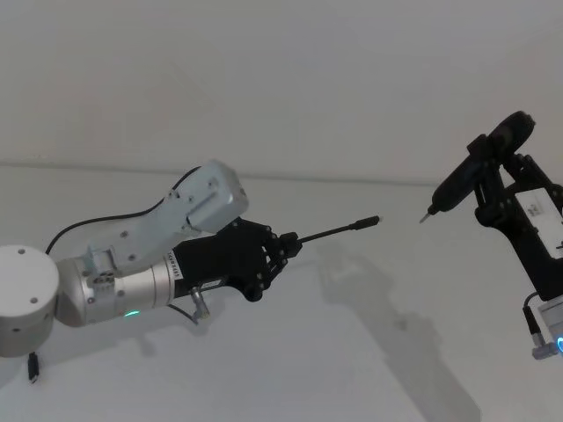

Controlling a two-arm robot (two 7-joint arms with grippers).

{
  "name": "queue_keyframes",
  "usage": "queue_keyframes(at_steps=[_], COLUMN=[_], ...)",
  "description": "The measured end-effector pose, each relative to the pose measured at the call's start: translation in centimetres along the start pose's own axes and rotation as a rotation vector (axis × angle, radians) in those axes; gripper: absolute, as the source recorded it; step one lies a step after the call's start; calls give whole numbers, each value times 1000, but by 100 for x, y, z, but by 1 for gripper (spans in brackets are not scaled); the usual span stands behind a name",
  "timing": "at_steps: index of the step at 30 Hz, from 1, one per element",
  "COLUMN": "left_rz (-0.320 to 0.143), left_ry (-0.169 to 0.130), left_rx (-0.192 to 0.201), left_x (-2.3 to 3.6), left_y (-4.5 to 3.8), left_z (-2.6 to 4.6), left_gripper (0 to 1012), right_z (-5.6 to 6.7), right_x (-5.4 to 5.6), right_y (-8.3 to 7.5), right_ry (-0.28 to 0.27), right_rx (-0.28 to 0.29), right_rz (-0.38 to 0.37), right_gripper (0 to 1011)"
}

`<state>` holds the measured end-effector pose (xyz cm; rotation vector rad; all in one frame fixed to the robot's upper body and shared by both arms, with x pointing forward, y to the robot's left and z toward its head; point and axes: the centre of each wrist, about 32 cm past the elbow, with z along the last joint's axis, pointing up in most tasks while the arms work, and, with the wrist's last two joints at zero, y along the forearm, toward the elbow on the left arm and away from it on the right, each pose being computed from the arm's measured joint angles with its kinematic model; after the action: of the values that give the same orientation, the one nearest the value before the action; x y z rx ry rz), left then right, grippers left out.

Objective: Pick up the data cable with the one hand.

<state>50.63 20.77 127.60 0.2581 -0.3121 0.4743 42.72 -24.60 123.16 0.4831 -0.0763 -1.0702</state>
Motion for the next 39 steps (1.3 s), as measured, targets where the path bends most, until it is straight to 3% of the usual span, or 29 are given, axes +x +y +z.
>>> queue_keyframes(at_steps=[7,16,27,39], left_rz=[-55,-91,-110,-118], left_ry=[11,19,23,25], left_rx=[-15,-24,-30,-31], left_x=[84,139,167,181], left_y=[75,126,153,166], left_z=[-5,-6,-6,-7], left_gripper=[51,51,51,51], right_z=[-48,-166,-307,-328], right_x=[9,19,42,41], right_y=[4,0,34,74], right_ry=[67,129,175,180], right_rx=[23,13,-12,-25], right_rz=[13,11,14,25], right_gripper=[268,268,268,268])
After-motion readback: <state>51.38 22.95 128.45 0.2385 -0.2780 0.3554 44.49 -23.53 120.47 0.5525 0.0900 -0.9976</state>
